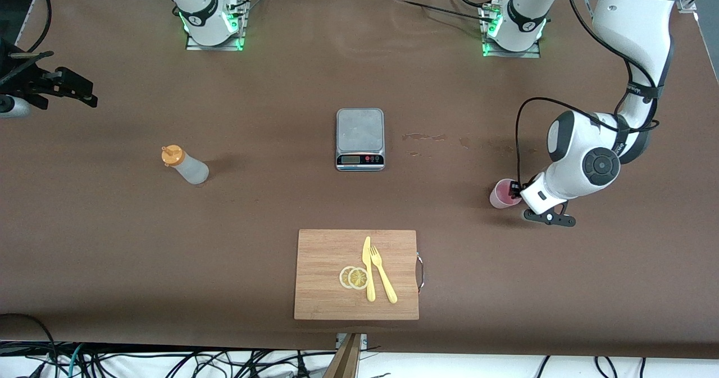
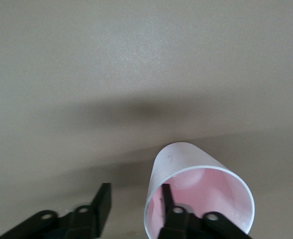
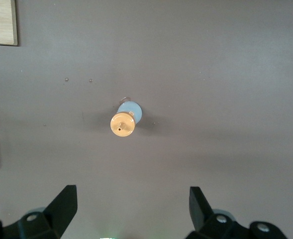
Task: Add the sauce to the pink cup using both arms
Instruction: 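Reach the left gripper down to the pink cup and grasp it, then carry the pink cup with the left gripper over the scale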
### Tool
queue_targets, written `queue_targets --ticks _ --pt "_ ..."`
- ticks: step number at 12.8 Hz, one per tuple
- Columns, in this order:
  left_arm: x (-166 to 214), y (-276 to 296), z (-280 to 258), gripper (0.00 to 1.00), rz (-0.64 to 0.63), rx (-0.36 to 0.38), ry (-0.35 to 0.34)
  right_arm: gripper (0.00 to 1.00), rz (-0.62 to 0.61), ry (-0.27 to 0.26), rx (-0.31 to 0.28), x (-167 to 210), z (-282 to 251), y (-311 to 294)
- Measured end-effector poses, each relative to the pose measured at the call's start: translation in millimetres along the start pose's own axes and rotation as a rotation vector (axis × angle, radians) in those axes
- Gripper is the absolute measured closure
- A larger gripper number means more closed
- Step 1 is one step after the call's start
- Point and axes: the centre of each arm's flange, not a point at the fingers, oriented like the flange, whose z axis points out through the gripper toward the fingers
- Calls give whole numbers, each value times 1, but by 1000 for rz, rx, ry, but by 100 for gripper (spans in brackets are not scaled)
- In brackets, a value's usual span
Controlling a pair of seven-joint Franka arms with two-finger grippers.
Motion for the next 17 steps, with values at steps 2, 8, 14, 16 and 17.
queue_targets --ticks 2,8,14,16,17 --pt "1 1 -2 82 2 0 5 0 0 0 0 0 0 0" --pt "6 12 -21 96 17 -4 21 0 0 0 0 0 0 0" --pt "-4 113 -130 96 -42 -35 -61 0 0 0 0 0 0 0" --pt "-21 191 -136 96 -129 -55 -80 0 0 -1 0 0 0 0" --pt "-33 230 -136 96 -172 -64 -92 0 0 -1 0 0 0 0"
